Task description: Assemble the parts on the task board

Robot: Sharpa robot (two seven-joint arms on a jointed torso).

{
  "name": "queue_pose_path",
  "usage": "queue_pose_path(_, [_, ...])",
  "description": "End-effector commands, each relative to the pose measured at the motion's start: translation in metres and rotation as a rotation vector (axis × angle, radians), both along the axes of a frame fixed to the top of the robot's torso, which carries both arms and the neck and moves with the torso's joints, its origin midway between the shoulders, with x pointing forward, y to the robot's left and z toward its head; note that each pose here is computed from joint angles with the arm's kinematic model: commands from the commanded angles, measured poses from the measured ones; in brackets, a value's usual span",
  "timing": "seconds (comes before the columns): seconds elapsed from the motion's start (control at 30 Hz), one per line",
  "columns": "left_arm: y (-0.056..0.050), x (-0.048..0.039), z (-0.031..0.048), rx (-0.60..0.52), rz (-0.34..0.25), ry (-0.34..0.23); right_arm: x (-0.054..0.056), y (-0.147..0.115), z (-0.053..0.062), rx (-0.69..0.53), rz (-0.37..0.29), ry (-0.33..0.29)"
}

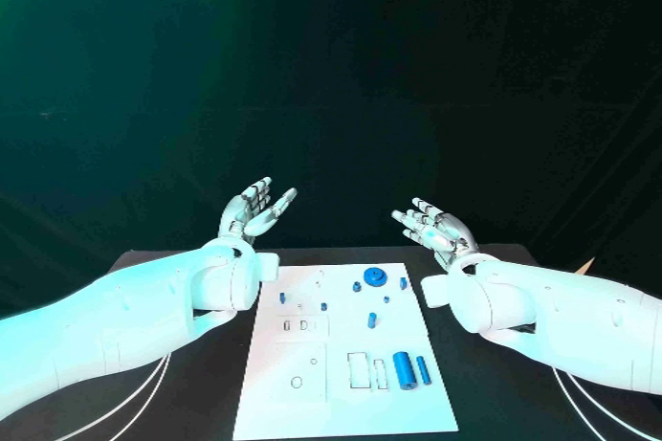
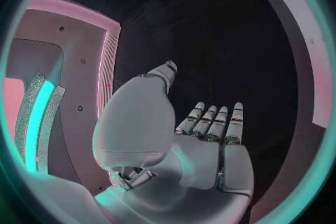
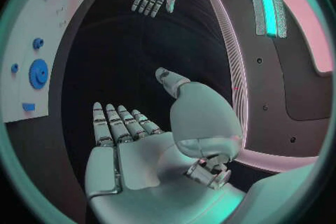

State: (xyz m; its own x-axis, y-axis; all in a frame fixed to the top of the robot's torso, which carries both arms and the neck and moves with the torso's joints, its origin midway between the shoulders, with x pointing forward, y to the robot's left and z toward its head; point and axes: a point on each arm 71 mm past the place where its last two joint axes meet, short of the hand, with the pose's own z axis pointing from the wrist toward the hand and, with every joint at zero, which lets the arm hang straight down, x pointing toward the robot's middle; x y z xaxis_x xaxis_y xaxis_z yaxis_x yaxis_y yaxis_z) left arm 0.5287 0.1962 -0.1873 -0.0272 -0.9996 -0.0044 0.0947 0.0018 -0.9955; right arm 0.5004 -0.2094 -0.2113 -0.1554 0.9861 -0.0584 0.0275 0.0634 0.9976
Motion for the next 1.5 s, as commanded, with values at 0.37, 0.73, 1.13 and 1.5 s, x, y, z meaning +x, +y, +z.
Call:
queue_pose_path(0.37, [0.012, -0.0055, 0.0055, -0.037, -0.088, -0.004, 0.016, -0.015, 0.019, -0.261, 0.221, -0.138])
queue_pose_path(0.73, [0.017, -0.0181, 0.0175, -0.041, -0.124, -0.013, 0.020, -0.017, 0.040, -0.518, 0.262, -0.298])
queue_pose_path(1.13, [0.013, -0.0433, 0.0340, -0.057, -0.240, -0.022, 0.022, -0.005, 0.052, -0.957, 0.360, -0.401])
queue_pose_path(1.5, [0.006, -0.0642, 0.0441, -0.077, -0.317, -0.026, 0.022, 0.010, 0.050, -1.216, 0.409, -0.459])
